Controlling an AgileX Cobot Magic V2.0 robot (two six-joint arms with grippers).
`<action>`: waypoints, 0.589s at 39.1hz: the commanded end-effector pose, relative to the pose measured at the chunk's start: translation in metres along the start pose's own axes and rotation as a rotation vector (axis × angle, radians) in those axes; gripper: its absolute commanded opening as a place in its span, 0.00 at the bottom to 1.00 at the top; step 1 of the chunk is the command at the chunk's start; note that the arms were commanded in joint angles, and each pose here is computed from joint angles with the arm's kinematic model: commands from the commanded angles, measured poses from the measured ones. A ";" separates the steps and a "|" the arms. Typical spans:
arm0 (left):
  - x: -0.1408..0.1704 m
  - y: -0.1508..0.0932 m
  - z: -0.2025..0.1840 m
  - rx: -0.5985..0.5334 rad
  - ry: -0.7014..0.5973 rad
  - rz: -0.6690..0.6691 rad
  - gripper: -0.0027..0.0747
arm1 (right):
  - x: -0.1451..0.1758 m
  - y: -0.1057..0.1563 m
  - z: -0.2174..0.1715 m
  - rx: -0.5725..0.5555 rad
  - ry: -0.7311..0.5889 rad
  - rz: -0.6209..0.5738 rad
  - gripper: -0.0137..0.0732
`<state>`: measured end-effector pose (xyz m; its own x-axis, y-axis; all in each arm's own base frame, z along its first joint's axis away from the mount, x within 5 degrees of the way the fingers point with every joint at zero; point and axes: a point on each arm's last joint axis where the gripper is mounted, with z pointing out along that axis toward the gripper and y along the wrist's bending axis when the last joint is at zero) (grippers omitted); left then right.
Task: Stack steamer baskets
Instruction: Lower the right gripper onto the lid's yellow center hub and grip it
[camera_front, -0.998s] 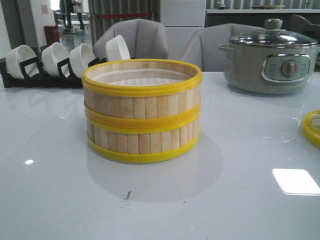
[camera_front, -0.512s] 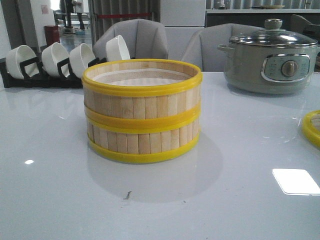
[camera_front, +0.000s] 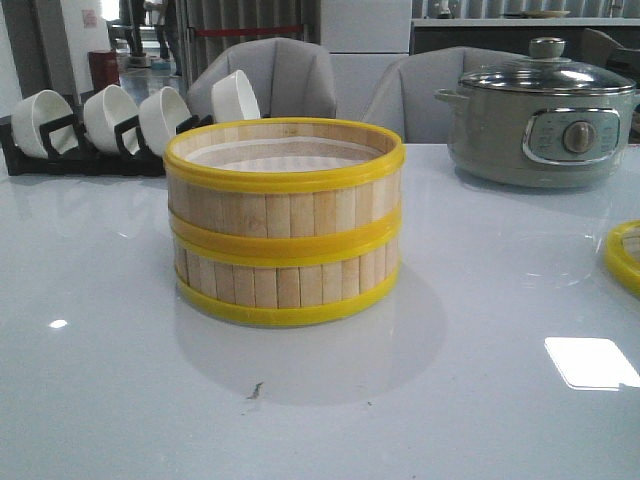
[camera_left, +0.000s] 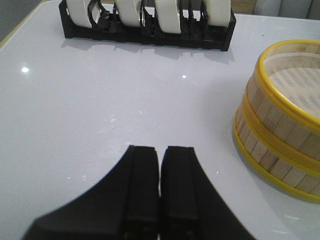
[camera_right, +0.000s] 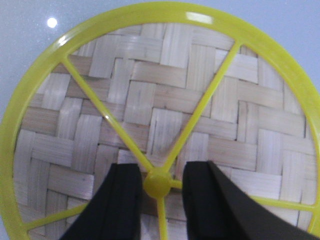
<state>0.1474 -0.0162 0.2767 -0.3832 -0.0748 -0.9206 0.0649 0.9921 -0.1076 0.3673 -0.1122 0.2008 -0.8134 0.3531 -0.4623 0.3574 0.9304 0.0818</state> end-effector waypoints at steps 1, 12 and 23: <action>-0.018 -0.002 -0.003 0.014 -0.116 -0.014 0.15 | -0.018 0.001 -0.023 -0.009 -0.125 0.000 0.54; -0.018 -0.002 -0.003 0.014 -0.116 -0.014 0.15 | -0.015 0.002 -0.016 -0.017 -0.098 0.013 0.54; -0.018 -0.002 -0.003 0.014 -0.116 -0.014 0.15 | -0.016 0.002 -0.016 -0.020 -0.100 0.017 0.54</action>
<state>0.1474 -0.0162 0.2767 -0.3832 -0.0748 -0.9206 0.0649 0.9921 -0.1076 0.3696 -0.1120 0.1934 -0.8157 0.3687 -0.4458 0.3664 0.9256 0.0951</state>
